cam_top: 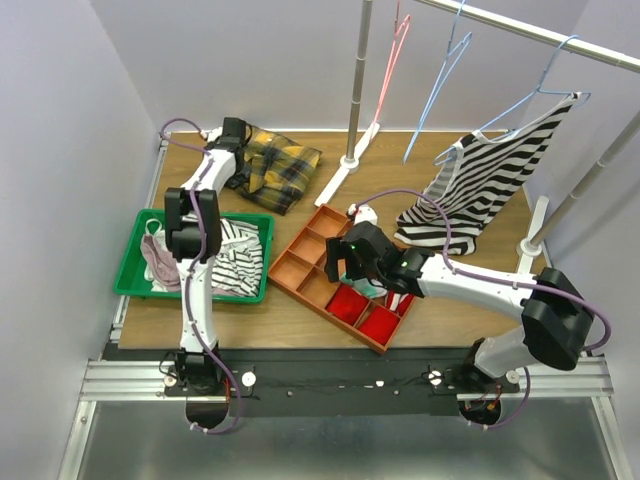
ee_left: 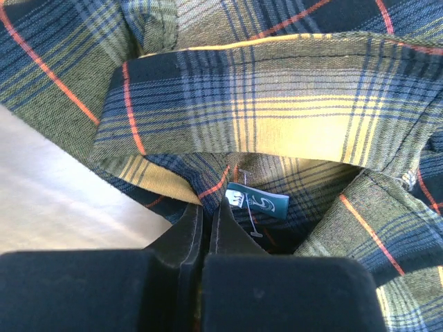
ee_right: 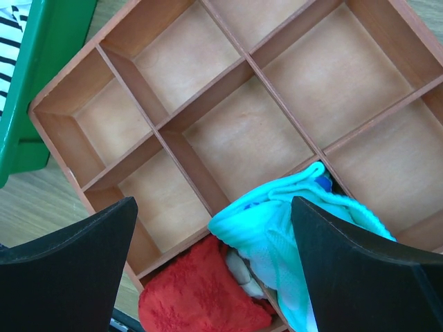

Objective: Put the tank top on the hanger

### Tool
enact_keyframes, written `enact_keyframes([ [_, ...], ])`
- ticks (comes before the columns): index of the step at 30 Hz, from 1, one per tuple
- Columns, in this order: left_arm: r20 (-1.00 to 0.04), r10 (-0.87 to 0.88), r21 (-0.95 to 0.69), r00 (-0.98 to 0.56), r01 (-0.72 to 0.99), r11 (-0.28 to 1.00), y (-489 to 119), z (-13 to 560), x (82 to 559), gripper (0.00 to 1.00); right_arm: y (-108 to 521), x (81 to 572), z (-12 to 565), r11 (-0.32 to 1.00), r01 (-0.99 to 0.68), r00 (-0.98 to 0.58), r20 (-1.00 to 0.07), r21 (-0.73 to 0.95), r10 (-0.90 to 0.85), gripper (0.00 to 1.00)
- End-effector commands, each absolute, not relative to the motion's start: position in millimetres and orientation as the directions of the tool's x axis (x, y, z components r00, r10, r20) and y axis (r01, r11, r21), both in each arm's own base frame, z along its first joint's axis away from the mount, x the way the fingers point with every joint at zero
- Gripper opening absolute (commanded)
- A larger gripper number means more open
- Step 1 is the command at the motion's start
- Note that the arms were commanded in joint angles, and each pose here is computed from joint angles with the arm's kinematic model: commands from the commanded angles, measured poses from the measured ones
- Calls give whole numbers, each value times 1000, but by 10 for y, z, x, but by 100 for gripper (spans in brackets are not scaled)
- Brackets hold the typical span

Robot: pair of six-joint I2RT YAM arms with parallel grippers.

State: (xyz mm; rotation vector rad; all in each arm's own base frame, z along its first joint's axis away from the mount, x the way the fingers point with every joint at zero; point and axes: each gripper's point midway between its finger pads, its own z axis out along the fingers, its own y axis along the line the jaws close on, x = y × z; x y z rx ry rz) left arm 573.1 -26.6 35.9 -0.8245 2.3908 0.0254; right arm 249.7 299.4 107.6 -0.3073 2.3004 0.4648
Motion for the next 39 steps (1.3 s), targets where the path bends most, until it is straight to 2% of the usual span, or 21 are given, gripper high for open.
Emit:
enact_keyframes([
  [1, -549, -659, -145, -514, -718, 681, 242, 282, 5339, 0, 3110, 2564, 1148, 889, -383, -677, -731, 249, -87, 100],
  [3, -576, -703, -206, -417, -758, 619, 499, 466, 5328, 0, 3109, 2568, 1116, 891, -380, -683, -725, 248, -90, 100],
  [10, -569, -763, -254, -306, -817, 518, 879, 485, 5099, 0, 2976, 2663, 1041, 924, -317, -694, -716, 215, -72, 100],
  [25, -553, -795, -364, -249, -786, 499, 1022, 565, 5499, 0, 2114, 2790, 1030, 984, -40, -682, -725, 173, 99, 100],
  [28, -554, -790, -388, -265, -757, 526, 968, 590, 5544, 15, 1952, 2816, 990, 984, 4, -679, -722, 180, 135, 100],
  [29, -554, -791, -407, -260, -744, 530, 946, 653, 5559, 28, 1927, 2824, 983, 983, 10, -677, -722, 182, 141, 100],
  [31, -546, -789, -433, -281, -712, 553, 843, 662, 5564, 44, 1883, 2871, 990, 981, 23, -674, -722, 191, 156, 100],
  [32, -551, -786, -448, -280, -695, 562, 818, 746, 5575, 57, 1880, 2893, 997, 981, 23, -671, -724, 194, 159, 100],
  [36, -563, -769, -490, -303, -627, 606, 639, 987, 5599, 74, 1836, 2979, 1018, 982, 36, -664, -730, 187, 164, 100],
  [39, -576, -754, -511, -315, -582, 633, 506, 1197, 5571, 77, 1786, 3057, 1035, 981, 52, -654, -736, 187, 176, 100],
])
